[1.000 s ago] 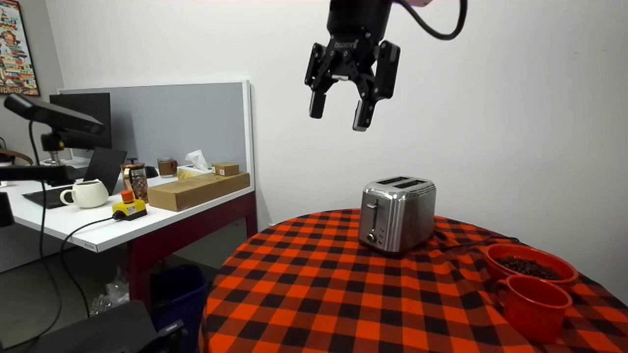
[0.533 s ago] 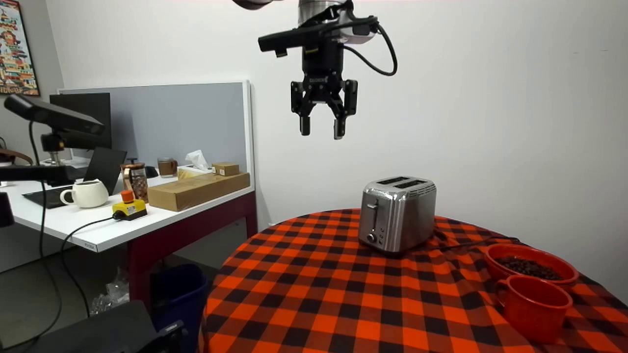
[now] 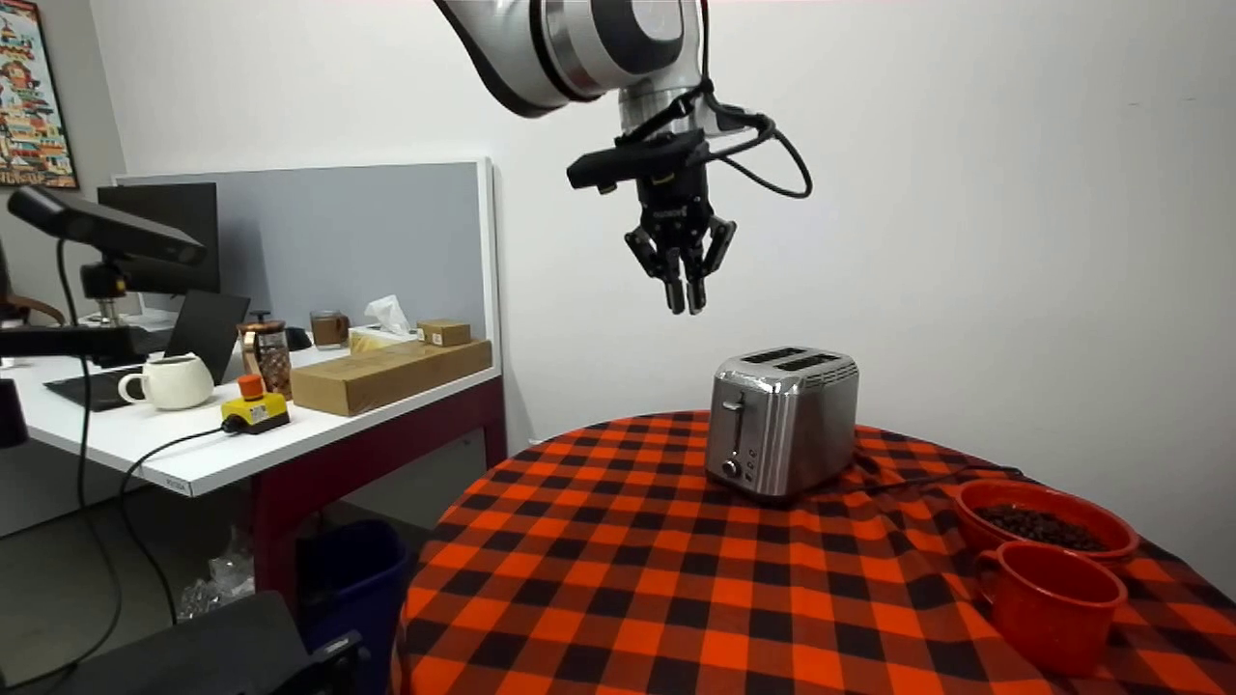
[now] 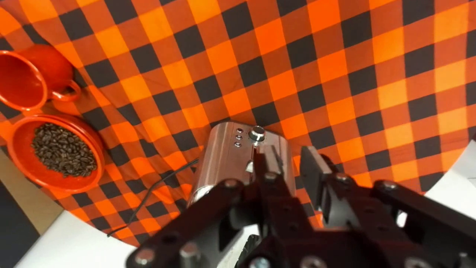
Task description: Switch on the toaster
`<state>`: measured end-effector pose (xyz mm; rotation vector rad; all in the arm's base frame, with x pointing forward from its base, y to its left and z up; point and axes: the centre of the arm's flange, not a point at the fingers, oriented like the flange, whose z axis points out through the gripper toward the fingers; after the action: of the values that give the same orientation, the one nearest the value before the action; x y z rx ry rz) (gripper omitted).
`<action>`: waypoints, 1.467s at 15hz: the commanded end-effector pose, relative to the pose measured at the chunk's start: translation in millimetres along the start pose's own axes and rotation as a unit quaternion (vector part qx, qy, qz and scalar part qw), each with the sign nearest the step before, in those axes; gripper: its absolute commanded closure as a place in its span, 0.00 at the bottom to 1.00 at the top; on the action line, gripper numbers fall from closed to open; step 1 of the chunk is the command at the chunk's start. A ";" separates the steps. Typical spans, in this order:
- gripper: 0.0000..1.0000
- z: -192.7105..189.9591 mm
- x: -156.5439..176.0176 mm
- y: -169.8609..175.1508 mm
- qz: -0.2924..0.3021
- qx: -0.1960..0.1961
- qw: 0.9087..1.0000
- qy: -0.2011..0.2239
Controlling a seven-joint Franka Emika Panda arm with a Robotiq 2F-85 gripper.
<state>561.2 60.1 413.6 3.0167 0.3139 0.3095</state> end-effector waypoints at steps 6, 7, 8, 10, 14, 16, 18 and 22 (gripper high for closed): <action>1.00 88.2 65.5 7.5 0.029 -0.042 0.997 0.062; 1.00 94.8 69.0 8.3 0.032 -0.041 0.997 0.062; 1.00 101.7 72.8 8.6 0.035 -0.037 0.997 0.060; 1.00 112.6 79.9 7.9 0.036 -0.029 0.998 0.052; 1.00 130.6 91.4 2.3 0.038 -0.018 0.998 0.041; 1.00 137.4 95.2 -1.8 0.039 -0.012 0.999 0.036; 1.00 145.9 98.2 -5.0 0.041 -0.007 0.999 0.029; 1.00 163.1 100.8 -8.6 0.046 -0.001 0.999 0.010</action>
<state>673.9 73.9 280.5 3.0204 0.1785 0.3893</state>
